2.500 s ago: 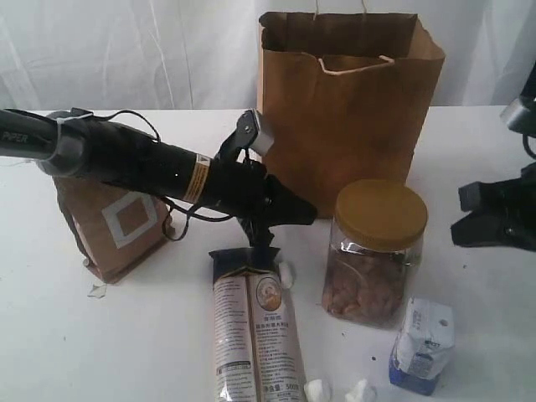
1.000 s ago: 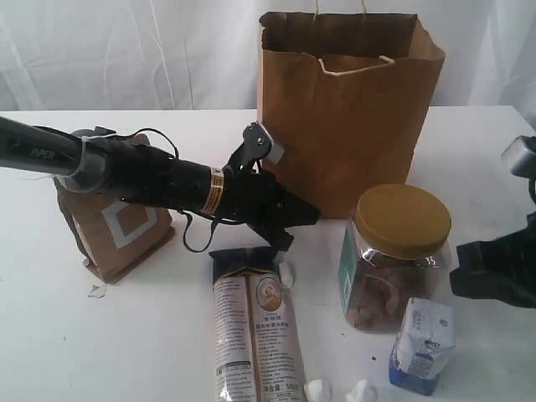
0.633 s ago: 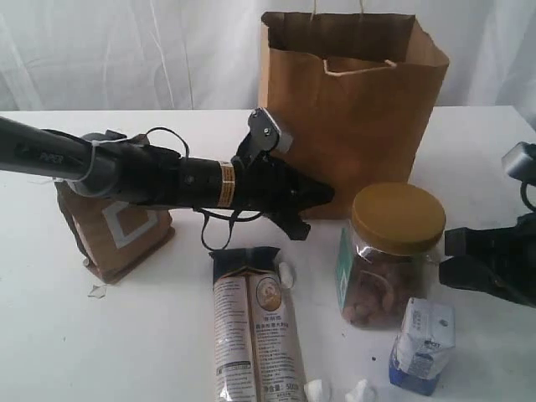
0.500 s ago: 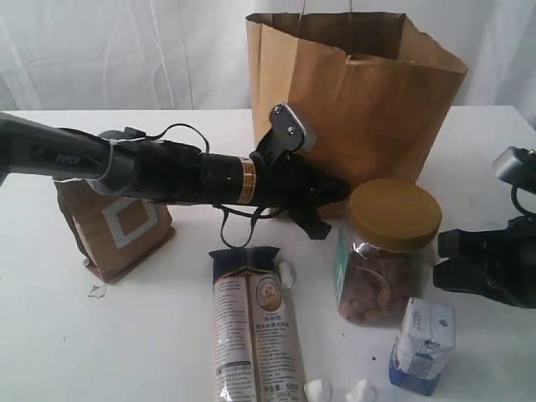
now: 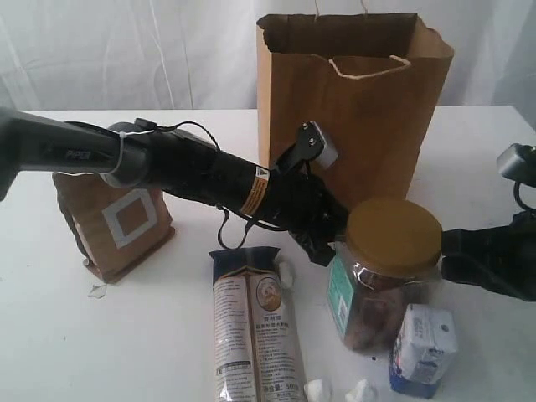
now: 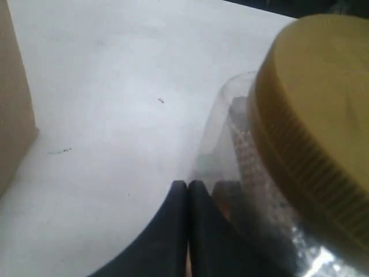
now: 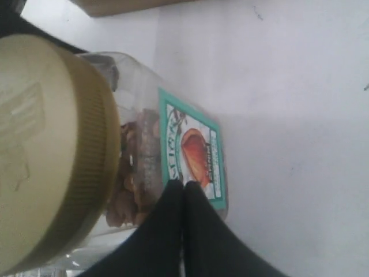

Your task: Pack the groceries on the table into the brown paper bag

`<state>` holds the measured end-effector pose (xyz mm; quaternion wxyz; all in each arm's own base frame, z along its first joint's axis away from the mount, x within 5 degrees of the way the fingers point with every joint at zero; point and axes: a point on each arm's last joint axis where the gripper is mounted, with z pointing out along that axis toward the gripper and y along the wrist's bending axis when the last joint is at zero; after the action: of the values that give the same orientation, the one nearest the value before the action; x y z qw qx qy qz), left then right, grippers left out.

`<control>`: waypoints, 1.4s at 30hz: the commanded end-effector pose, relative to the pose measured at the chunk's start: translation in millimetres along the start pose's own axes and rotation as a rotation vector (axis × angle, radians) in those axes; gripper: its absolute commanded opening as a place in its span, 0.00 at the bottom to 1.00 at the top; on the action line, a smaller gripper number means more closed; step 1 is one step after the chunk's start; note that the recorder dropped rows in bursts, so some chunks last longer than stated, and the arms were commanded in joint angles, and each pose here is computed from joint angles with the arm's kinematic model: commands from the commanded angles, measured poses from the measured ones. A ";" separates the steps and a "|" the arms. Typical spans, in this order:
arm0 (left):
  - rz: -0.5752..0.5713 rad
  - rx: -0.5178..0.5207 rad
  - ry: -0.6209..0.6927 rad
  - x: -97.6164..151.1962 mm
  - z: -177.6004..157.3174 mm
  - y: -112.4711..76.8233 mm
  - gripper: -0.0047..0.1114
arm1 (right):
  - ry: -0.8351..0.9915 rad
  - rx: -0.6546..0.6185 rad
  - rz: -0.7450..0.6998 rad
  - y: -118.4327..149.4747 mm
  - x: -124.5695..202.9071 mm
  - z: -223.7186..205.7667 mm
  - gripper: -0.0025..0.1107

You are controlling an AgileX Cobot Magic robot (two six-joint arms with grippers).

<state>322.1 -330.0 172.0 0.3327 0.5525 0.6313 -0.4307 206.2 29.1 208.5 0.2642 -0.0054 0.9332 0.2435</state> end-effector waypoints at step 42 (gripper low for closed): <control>-0.052 0.095 0.008 -3.2 -0.6 -10.6 0.04 | -0.015 0.092 0.024 -4.2 31.9 22.8 0.02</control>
<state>320.6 -328.5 171.8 0.3080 0.5402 0.6442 -0.4452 184.3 45.1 176.2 0.2449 -0.0046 0.9422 0.2286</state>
